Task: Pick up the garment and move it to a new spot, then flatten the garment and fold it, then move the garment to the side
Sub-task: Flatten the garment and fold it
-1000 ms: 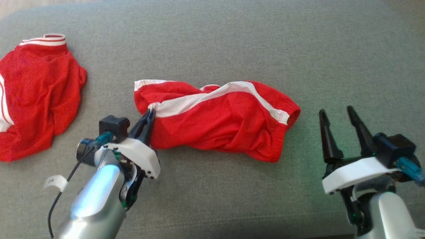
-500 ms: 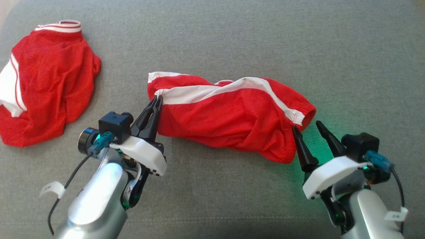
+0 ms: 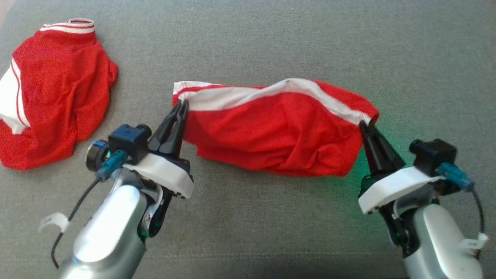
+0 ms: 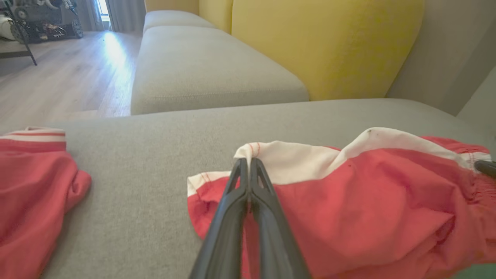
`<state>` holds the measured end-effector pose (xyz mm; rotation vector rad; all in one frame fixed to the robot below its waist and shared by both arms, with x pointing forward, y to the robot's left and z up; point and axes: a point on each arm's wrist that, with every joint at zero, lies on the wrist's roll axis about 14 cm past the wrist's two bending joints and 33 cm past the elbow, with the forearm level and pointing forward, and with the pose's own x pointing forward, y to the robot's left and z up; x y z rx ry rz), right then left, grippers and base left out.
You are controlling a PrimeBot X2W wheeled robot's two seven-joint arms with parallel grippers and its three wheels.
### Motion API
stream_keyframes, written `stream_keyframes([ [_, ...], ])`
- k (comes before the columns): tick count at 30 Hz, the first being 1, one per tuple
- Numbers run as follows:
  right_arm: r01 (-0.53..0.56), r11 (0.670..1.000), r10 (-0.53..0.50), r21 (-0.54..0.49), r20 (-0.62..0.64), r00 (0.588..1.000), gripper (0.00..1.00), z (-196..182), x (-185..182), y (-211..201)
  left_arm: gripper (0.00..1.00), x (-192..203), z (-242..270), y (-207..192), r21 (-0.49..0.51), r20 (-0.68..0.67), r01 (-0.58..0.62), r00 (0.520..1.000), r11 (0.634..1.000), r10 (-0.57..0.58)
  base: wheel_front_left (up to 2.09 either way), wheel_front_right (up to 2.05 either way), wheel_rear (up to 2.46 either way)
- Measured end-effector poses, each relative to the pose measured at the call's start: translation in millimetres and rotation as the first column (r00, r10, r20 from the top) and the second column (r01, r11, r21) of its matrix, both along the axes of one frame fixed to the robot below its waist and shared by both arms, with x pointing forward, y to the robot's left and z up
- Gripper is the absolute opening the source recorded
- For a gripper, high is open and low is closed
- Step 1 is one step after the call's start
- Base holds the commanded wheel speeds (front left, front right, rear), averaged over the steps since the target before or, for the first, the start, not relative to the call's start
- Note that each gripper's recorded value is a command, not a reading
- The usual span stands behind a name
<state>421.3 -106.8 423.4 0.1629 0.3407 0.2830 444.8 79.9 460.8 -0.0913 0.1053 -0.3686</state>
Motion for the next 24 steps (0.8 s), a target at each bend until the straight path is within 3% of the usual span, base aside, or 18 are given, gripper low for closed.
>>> stream_keyframes([
  [4, 0.02, 1.0, -0.02, 0.0, 0.125, 0.992, 0.0, 34.4, 12.1, -13.0, 0.0, 6.6, 27.2, 0.9, -0.015, 0.089, -0.008, 0.996, 1.0, 0.009, 0.0, 0.0, 0.0],
  [8, 0.026, 0.999, -0.017, -0.029, 0.285, 0.958, 0.0, 86.4, 30.9, -29.0, 0.0, 17.4, 70.4, 2.8, -0.035, 0.216, -0.008, 0.976, 0.999, 0.015, 0.0, 0.0, 0.0],
  [12, 0.02, 0.999, 0.003, -0.049, 0.433, 0.902, 0.0, 142.1, 40.8, -36.0, 0.0, 28.2, 129.3, -1.1, -0.06, 0.369, 0.011, 0.929, 0.998, 0.012, 0.0, 0.0, 0.0],
  [16, 0.021, 0.997, 0.023, -0.072, 0.564, 0.826, 0.0, 198.7, 43.9, -41.2, 0.0, 31.8, 192.3, -5.6, -0.06, 0.524, 0.036, 0.852, 0.998, 0.001, 0.0, 0.0, 0.0],
  [20, 0.023, 0.996, 0.035, -0.084, 0.627, 0.778, 0.0, 237.7, 41.9, -43.8, 0.0, 28.4, 242.3, -13.4, -0.057, 0.621, 0.065, 0.783, 0.996, -0.016, 0.0, 0.0, 0.0],
  [24, 0.021, 0.998, 0.025, -0.066, 0.625, 0.781, 0.0, 247.1, 51.7, -47.8, 0.0, 37.8, 253.6, -23.0, -0.038, 0.626, 0.102, 0.777, 0.994, -0.055, 0.0, 0.0, 0.0],
])
